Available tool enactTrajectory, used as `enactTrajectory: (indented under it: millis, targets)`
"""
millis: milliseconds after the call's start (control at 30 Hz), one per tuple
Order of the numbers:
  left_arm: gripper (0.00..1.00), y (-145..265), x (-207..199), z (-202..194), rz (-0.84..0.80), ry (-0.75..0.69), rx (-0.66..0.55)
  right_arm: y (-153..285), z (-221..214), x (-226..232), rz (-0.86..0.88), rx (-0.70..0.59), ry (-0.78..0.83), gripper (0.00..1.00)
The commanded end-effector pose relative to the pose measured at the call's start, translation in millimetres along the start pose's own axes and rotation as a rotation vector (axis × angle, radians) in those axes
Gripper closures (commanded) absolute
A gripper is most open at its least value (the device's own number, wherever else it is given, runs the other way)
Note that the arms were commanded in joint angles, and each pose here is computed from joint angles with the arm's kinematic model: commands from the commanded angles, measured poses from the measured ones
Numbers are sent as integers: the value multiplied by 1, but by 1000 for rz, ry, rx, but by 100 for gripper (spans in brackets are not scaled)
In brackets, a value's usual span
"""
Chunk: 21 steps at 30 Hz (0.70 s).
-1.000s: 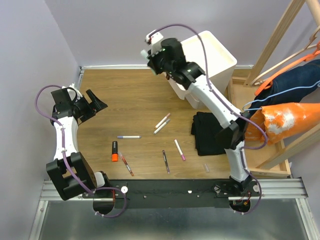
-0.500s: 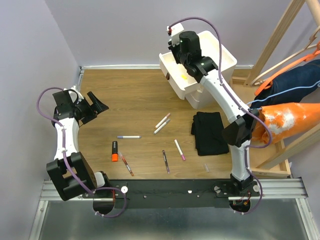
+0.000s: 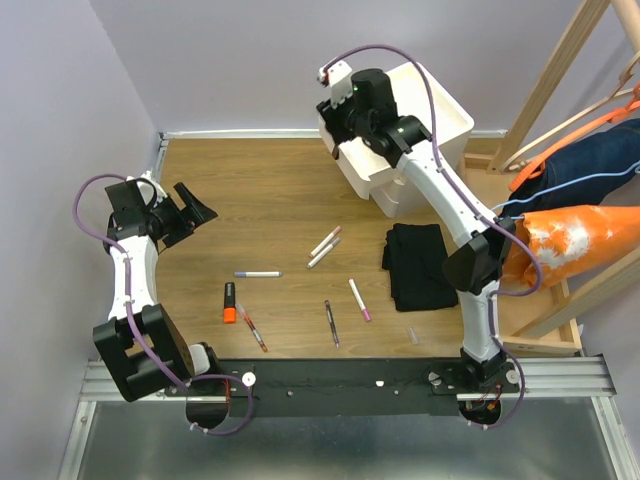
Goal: Sort the stationery into containers
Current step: Place the pen in the drawer, then pick up the pen from the center of the board.
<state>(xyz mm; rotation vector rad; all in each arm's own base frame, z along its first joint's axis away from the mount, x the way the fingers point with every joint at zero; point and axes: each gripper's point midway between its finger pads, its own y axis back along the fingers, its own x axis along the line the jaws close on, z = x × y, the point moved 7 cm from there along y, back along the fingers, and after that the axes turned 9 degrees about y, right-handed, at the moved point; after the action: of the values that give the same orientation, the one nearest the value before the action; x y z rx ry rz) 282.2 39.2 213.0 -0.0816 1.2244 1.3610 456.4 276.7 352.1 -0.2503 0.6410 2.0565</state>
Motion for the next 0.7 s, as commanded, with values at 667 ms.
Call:
enactTrajectory:
  millis: [667]
  targets:
    - [2, 35, -13, 37, 78, -143, -131, 7, -103, 324, 913, 166, 437, 49]
